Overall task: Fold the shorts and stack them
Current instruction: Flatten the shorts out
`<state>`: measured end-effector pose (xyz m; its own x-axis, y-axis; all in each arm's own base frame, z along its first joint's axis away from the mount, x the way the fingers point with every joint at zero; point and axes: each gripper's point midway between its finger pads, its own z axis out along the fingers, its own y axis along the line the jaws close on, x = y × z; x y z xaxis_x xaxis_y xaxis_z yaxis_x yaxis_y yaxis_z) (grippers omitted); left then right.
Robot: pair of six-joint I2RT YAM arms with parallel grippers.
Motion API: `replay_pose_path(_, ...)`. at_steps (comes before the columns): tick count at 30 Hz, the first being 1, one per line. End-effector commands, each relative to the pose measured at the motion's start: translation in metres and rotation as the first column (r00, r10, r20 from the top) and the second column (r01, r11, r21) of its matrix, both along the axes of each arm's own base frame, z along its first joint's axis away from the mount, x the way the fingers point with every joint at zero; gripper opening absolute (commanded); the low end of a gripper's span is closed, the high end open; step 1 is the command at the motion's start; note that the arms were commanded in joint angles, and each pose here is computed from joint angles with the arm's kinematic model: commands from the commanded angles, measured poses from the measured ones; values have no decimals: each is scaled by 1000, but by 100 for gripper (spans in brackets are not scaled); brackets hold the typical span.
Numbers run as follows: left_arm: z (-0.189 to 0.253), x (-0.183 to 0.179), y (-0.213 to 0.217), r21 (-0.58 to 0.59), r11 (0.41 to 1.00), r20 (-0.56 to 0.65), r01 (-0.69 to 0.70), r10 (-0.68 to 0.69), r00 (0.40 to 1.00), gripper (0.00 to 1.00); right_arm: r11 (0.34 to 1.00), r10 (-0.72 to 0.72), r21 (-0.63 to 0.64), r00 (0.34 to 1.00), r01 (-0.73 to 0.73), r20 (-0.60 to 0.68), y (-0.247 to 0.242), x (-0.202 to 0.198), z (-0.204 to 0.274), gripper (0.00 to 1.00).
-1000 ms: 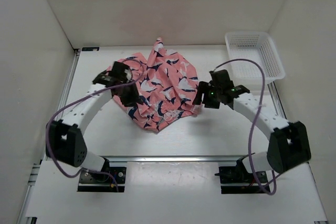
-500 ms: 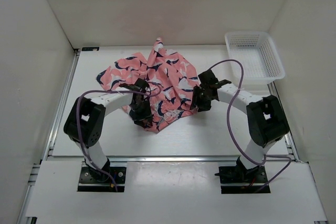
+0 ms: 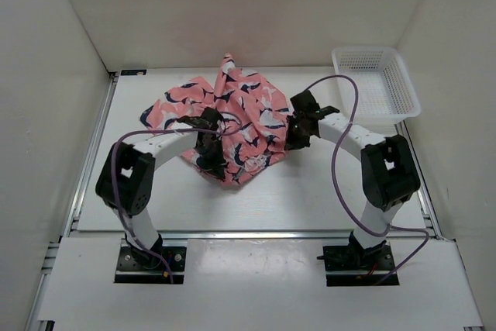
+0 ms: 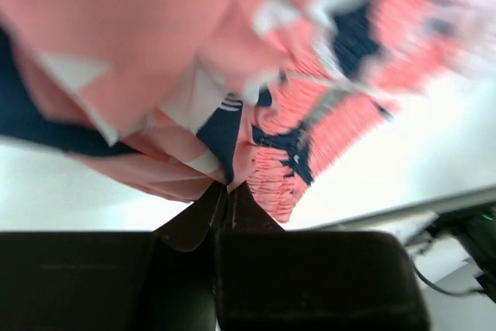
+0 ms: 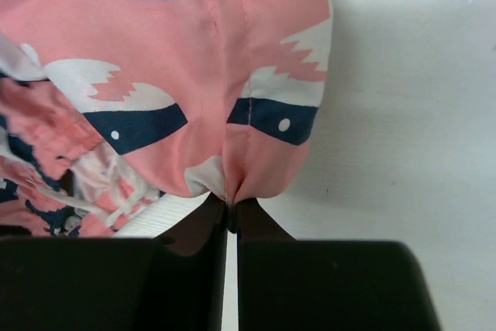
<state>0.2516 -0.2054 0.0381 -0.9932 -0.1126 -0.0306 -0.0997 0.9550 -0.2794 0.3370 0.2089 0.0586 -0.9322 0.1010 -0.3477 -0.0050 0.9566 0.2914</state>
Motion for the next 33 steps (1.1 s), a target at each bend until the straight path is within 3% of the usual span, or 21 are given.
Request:
replay_pose_path(1, 83, 31, 2, -86, 996, 236, -5, 25, 971, 10, 998, -40, 50, 980, 31, 196, -15, 37, 78, 0)
replay_pose_path(5, 161, 41, 21, -137, 990, 432, -18, 76, 899, 10, 994, -83, 91, 953, 59, 292, -43, 53, 123, 0)
replay_pose_path(9, 196, 32, 31, -151, 989, 532, 0, 81, 843, 10, 990, -133, 91, 944, 110, 302, -73, 53, 128, 0)
replay_pose_path(12, 187, 13, 26, -143, 989, 534, 39, 44, 844, 10, 984, -174, 74, 949, 160, 262, -91, 42, 105, 0)
replay_pose_path(16, 133, -25, 4, -162, 984, 431, 77, 0, 902, 10, 964, -266, 68, 941, 257, 209, -110, 25, 68, 0)
replay_pose_path(20, 114, -58, -29, -207, 971, 354, 122, -42, 935, 10, 936, -351, 60, 918, 346, 184, -133, 15, 44, 0)
replay_pose_path(22, 106, -65, -43, -193, 967, 334, 167, -95, 938, 35, 918, -395, 67, 896, 390, 201, -145, 22, 49, 0)
replay_pose_path(23, 109, -70, -54, -196, 959, 337, 203, -128, 933, 53, 915, -404, 76, 888, 397, 218, -148, 28, 56, 0)
replay_pose_path(25, 105, -64, -56, -175, 965, 333, 193, -127, 935, 94, 916, -399, 65, 889, 395, 226, -149, 38, 65, 14)
replay_pose_path(26, 104, -62, -55, -158, 968, 332, 195, -134, 934, 99, 920, -392, 105, 880, 378, 268, -145, 52, 90, 21)
replay_pose_path(27, 112, -51, -51, -155, 972, 356, 178, -113, 928, 99, 923, -386, 119, 883, 367, 268, -141, 56, 96, 28)
replay_pose_path(28, 109, -46, -43, -128, 979, 345, 158, -105, 933, 99, 929, -370, 134, 884, 345, 285, -138, 60, 105, 47)
replay_pose_path(30, 112, -23, -19, -90, 992, 366, 84, -45, 930, 95, 945, -321, 174, 885, 276, 338, -119, 64, 133, 59)
replay_pose_path(33, 105, 6, 28, -28, 997, 363, -71, 76, 929, 78, 967, -247, 136, 915, 214, 320, -94, 45, 134, 65)
